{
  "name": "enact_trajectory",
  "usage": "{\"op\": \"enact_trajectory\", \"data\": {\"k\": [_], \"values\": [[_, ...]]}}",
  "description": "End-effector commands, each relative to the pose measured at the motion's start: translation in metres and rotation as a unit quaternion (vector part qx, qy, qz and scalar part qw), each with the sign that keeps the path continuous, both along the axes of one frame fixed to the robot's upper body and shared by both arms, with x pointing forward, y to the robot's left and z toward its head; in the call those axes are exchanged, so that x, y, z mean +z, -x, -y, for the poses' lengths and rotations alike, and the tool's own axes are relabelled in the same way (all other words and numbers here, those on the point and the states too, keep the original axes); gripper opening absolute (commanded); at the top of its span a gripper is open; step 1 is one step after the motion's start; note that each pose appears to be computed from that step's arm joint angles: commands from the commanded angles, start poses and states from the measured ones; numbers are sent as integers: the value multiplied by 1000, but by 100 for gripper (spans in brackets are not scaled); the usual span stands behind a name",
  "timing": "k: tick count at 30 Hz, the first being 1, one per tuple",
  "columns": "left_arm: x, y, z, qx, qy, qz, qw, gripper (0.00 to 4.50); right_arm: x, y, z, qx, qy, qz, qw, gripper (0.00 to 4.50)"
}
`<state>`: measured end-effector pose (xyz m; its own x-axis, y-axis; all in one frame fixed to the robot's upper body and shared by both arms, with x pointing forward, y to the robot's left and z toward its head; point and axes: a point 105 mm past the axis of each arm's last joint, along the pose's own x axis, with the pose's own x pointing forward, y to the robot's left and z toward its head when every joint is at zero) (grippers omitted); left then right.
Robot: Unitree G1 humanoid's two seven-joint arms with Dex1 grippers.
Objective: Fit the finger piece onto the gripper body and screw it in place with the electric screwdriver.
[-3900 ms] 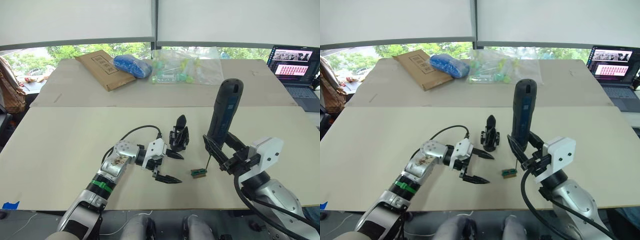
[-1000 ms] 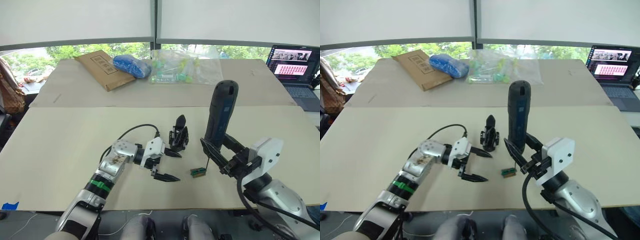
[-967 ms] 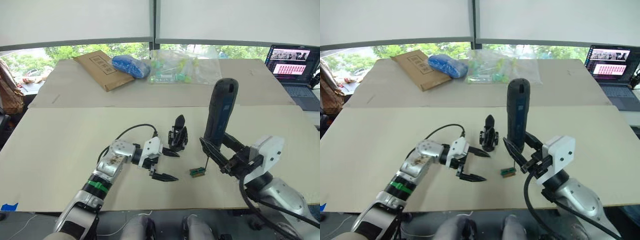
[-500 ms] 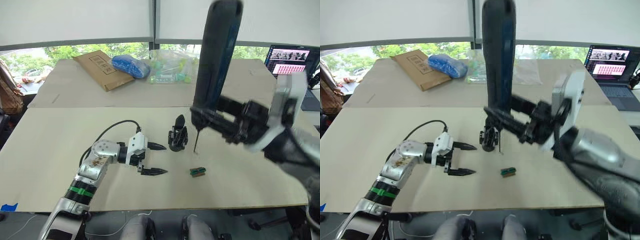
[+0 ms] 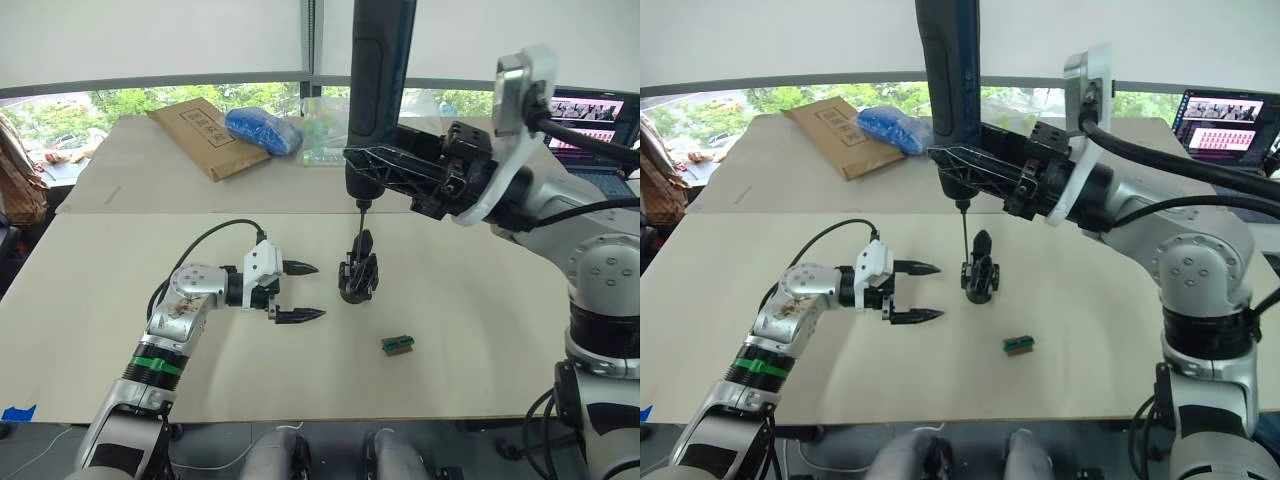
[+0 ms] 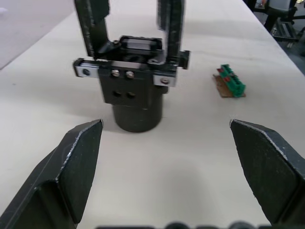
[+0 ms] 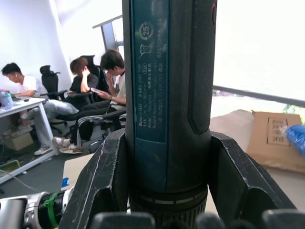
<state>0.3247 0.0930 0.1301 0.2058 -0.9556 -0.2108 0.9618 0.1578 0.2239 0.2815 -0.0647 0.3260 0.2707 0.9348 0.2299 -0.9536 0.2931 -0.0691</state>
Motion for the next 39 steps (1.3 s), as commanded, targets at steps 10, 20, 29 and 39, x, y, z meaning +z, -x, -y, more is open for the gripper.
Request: {"op": "enact_trajectory", "data": {"k": [10,20,29,39], "values": [[8,-14,10,-7,2,34,999,450,2,-7,-19,31,14,64,997,190],[2,-17,20,-26,-5,30,999,450,-15,-19,-21,24,32,69,997,190],[0,-18,24,-32,-8,27,999,450,-21,-20,-20,25,39,71,996,190],[2,-24,27,-28,-8,31,999,450,-27,-23,-17,18,48,79,996,190]]}}
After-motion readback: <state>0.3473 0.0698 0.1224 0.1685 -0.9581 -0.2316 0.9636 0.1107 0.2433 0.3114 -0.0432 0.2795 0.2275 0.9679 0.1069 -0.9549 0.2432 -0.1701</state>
